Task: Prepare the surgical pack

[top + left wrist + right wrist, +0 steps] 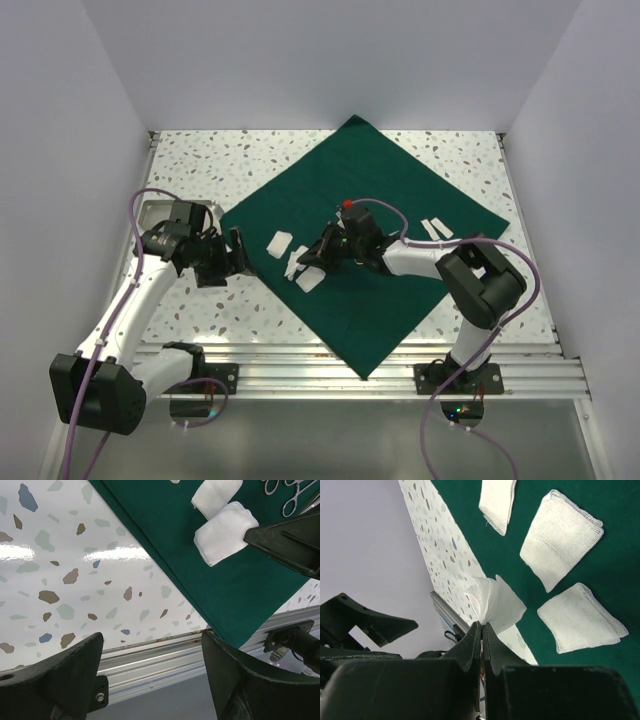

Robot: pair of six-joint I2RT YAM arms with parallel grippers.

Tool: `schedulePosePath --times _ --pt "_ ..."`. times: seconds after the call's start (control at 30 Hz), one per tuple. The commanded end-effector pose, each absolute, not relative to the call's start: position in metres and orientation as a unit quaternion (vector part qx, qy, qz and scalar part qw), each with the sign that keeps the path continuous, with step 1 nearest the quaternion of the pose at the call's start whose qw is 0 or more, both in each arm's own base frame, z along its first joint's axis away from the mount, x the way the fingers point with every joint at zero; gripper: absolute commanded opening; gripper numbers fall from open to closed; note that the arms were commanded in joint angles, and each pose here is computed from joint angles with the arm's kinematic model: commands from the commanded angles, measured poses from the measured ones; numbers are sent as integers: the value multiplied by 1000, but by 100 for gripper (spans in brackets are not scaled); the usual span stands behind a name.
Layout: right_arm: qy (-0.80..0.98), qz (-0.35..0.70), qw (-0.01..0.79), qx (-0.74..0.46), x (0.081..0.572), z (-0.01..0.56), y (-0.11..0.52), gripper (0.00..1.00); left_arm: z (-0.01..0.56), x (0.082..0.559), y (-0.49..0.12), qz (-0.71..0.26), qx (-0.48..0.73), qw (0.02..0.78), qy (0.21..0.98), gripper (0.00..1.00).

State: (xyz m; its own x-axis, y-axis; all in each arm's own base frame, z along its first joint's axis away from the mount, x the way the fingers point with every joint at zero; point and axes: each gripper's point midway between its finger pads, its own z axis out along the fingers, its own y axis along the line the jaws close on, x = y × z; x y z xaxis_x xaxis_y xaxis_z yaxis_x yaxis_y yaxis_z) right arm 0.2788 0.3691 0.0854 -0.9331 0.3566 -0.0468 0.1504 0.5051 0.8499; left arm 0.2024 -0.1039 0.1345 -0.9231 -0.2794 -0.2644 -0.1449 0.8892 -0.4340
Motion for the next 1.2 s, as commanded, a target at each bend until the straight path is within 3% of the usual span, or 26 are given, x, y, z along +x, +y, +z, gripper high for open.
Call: schedulePosePath --times 0.0,1.17 --pt "853 486 128 142 288 94 375 0 145 210 -105 -209 -96 182 956 83" --pt "884 421 129 156 274 53 327 0 138 209 -108 -217 -104 177 954 83"
